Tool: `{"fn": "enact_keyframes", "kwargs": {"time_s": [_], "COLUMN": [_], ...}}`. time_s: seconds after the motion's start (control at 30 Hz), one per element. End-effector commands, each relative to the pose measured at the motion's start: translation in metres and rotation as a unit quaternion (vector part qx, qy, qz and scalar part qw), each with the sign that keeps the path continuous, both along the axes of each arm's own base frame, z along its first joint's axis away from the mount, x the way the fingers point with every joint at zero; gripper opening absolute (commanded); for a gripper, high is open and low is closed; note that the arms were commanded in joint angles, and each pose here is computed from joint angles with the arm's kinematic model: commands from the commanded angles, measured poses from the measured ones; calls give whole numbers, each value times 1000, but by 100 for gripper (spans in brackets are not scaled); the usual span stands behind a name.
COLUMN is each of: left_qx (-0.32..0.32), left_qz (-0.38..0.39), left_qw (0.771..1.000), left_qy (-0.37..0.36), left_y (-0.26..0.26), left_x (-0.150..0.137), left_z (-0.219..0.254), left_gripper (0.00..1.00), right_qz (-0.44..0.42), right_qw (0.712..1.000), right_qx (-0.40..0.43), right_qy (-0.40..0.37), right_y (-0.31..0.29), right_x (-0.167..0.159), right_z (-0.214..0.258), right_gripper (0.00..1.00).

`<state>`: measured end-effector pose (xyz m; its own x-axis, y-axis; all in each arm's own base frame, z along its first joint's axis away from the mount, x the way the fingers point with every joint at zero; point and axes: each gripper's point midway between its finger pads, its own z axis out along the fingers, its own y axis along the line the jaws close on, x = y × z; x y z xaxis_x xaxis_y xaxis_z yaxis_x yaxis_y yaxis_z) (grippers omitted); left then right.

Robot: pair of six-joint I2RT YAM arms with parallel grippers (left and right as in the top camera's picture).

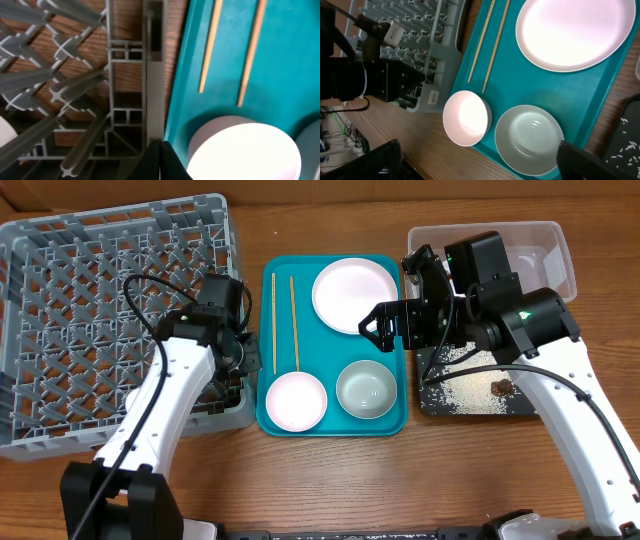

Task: Sort waste into correct bins and load items into the dishwasher

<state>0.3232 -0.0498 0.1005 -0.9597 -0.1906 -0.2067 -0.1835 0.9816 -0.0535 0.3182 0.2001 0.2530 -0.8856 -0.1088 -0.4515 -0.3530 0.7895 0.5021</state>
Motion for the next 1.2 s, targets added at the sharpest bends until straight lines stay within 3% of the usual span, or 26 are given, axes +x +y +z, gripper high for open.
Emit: {"fn": "enact_keyframes", "kwargs": {"time_s": [0.0,0.07,0.23,0.6,0.97,1.17], "left_qx": [21,11,-87,18,2,-16], "left_qz": [6,7,-5,25,21,17], "left_qw": [1000,1000,996,999,999,1000], "left_qy": [10,11,-10,18,30,10], "left_y": [5,2,-33,5,-1,-7], "left_x": [0,0,12,-1,-6,3], "left_z": [-6,-6,0,-11,-11,27], "left_gripper": [4,4,4,4,4,14], "right_qz": [-1,-1,-1,-1,-1,0], "right_qw": [1000,1000,1000,1000,1000,1000], "right_qx": [2,2,2,2,2,2], "right_qy": [-10,-10,-11,-9,-11,-11], "right_y": [0,0,0,0,0,0], "right_x": [1,1,1,1,1,1], "right_z": [6,6,6,6,6,6], "right_gripper": [100,100,100,100,100,100]}}
